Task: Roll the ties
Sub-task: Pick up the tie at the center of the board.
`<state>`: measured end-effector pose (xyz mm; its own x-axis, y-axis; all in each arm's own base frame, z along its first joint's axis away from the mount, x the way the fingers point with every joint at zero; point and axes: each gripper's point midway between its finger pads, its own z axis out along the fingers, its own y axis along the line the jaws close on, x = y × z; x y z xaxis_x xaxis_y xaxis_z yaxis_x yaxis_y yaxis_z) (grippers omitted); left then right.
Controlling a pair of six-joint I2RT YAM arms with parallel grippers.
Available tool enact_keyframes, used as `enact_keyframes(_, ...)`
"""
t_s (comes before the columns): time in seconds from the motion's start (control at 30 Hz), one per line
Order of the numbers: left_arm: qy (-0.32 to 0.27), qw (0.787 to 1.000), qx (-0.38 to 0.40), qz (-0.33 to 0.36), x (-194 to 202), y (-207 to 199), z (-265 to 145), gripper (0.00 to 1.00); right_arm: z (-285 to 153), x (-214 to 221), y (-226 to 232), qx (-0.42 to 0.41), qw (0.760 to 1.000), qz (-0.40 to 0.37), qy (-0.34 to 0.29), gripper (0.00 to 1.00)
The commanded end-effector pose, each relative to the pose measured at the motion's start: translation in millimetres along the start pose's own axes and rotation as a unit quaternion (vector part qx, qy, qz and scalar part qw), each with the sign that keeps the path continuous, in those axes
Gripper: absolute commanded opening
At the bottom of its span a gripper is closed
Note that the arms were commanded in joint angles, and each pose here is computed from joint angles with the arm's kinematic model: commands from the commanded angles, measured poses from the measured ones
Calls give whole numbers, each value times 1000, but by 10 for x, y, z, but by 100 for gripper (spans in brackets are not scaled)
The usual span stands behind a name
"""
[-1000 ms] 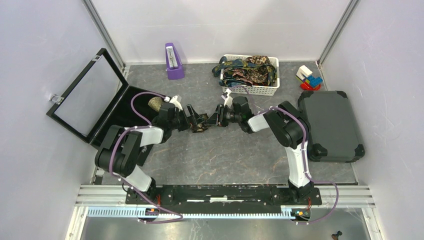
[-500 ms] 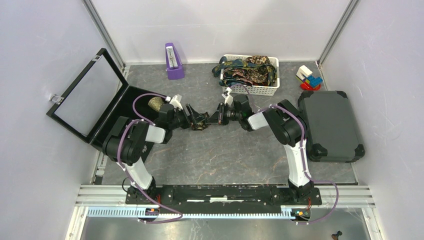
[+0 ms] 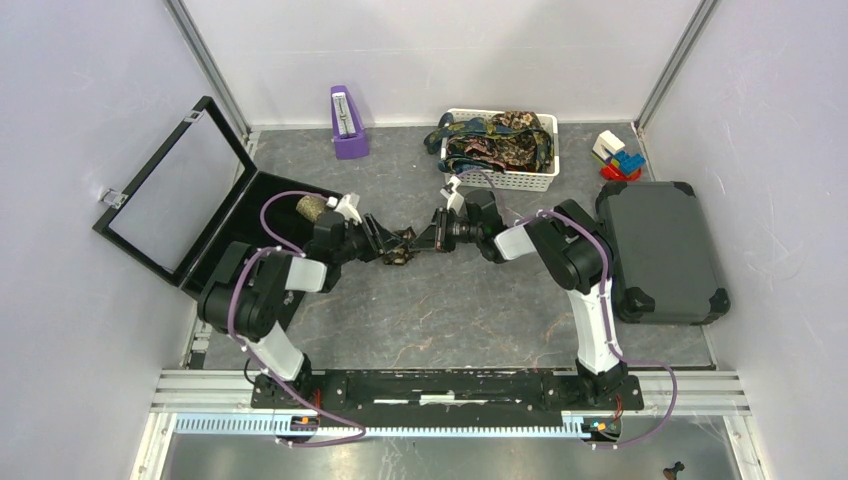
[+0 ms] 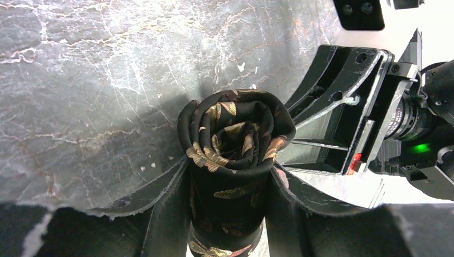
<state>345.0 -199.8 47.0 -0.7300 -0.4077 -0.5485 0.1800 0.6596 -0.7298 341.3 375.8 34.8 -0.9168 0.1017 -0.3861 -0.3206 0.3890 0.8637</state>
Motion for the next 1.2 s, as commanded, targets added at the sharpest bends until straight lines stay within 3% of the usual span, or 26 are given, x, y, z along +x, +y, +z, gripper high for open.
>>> enact_keyframes(0.0,-2,998,59,8,-80,-443,-167,49,4,-159,489,-51,998,-43,-20,0)
enact_keyframes(0.17,-28,998,45,29,-240,-603,-386,47,4,-202,796,-77,995,-56,-25,0)
enact_keyframes(0.5,-109,989,-63,80,-652,-635,-941,47,322,-300,1520,-141,986,-87,-31,0)
enact_keyframes(0.83,-229,946,-211,87,-1023,-317,-1551,48,933,-434,2104,-191,972,-133,-38,0)
enact_keyframes(1.17,-314,898,-299,74,-1041,108,-1920,46,1531,-253,2381,-216,957,-185,-52,3)
